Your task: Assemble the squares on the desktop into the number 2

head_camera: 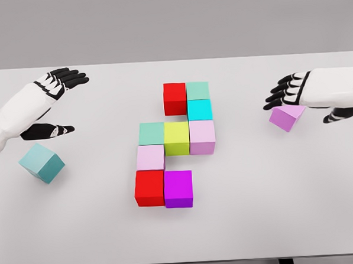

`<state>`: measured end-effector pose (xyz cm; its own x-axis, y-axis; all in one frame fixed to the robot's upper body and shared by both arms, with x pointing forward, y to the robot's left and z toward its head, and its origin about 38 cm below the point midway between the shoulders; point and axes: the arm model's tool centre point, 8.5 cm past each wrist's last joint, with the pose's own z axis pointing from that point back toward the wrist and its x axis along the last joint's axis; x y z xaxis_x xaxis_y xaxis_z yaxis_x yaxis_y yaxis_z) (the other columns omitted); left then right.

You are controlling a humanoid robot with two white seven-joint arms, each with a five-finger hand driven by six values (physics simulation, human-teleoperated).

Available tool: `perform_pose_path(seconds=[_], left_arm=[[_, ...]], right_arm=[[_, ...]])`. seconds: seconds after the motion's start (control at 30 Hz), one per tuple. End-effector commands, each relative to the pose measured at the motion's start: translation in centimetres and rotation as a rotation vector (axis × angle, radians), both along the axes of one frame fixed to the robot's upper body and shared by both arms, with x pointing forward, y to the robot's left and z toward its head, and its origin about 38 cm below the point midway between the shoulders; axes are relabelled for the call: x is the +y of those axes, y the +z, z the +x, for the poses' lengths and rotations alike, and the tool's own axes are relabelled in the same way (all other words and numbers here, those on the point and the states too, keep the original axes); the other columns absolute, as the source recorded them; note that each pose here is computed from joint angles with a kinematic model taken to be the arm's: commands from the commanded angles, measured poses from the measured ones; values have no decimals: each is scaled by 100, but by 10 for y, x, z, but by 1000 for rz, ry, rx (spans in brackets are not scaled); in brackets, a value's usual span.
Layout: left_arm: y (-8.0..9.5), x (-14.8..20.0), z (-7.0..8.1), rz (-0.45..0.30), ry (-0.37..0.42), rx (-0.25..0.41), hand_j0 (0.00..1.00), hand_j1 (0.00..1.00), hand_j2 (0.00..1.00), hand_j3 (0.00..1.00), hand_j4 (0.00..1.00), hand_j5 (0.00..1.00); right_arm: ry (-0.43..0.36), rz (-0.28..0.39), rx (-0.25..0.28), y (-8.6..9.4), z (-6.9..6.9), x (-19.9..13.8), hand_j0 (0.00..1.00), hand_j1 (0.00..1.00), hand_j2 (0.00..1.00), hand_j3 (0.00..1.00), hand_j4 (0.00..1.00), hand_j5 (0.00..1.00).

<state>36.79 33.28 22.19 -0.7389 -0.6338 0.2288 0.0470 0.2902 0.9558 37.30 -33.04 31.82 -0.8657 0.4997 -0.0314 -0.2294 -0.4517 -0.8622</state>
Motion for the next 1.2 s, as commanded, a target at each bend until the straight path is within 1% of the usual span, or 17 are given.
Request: perform_pose_path(seconds=[0.0, 0.1, 0.13, 0.17, 0.2, 0.23, 0.3, 0.33, 0.4, 0.47, 0.53, 0.7, 0.8, 0.93, 1.03, 1.1, 1.17], left_arm=[[1, 0, 0, -6, 0, 1, 100, 100, 100, 100, 100, 100], [1, 0, 0, -3, -2, 1, 100, 100, 100, 100, 100, 100], [3, 3, 1, 43, -3, 22, 100, 100, 100, 100, 100, 100], [8, 13, 2, 124, 7, 62, 100, 100, 100, 100, 100, 100], [10, 21, 1, 187, 9, 116, 100, 100, 100, 100, 100, 100], [12, 26, 0, 216, 11, 138, 100, 100, 100, 100, 100, 100], [25, 44, -5, 315, -8, 221, 100, 100, 100, 100, 100, 100], [27, 49, -7, 343, -20, 256, 100, 100, 100, 100, 100, 100], [45, 53, -17, 338, -57, 265, 100, 100, 100, 100, 100, 100], [56, 50, -20, 349, -77, 253, 100, 100, 100, 100, 100, 100], [62, 52, -22, 357, -86, 260, 100, 100, 100, 100, 100, 100], [46, 54, -32, 413, -93, 316, 100, 100, 100, 100, 100, 100], [33, 63, -43, 478, -95, 391, 100, 100, 100, 100, 100, 100], [29, 64, -42, 499, -75, 404, 100, 100, 100, 100, 100, 100], [26, 67, -38, 473, -14, 438, 100, 100, 100, 100, 100, 100], [20, 77, -30, 429, 123, 524, 100, 100, 100, 100, 100, 100], [15, 80, -28, 418, 175, 561, 100, 100, 100, 100, 100, 100]], right_arm=[[13, 14, 3, -1, 1, 6, 100, 100, 100, 100, 100, 100], [13, 11, 8, -3, 0, 6, 100, 100, 100, 100, 100, 100], [7, 7, 10, -3, -1, 3, 100, 100, 100, 100, 100, 100], [-75, 11, 13, -2, 5, -2, 100, 100, 100, 100, 100, 100], [-250, 30, 31, -5, 20, -11, 100, 100, 100, 100, 100, 100], [-325, 52, 39, -7, 31, -14, 100, 100, 100, 100, 100, 100], [-393, 107, 40, -14, 66, -18, 100, 100, 100, 100, 100, 100], [-403, 103, 33, -16, 74, -20, 100, 100, 100, 100, 100, 100], [-352, -51, -19, -39, 82, -17, 100, 100, 100, 100, 100, 100], [-292, -114, -2, -56, 78, -14, 100, 100, 100, 100, 100, 100], [-271, -185, -26, -61, 79, -21, 100, 100, 100, 100, 100, 100], [-190, -219, -43, -61, 75, -15, 100, 100, 100, 100, 100, 100], [-147, -285, -47, -78, 78, -2, 100, 100, 100, 100, 100, 100], [-161, -324, -37, -88, 83, -7, 100, 100, 100, 100, 100, 100], [-181, -329, -15, -98, 91, -9, 100, 100, 100, 100, 100, 100], [-189, -335, 3, -105, 93, -10, 100, 100, 100, 100, 100, 100], [-213, -329, 21, -111, 98, -13, 100, 100, 100, 100, 100, 100]])
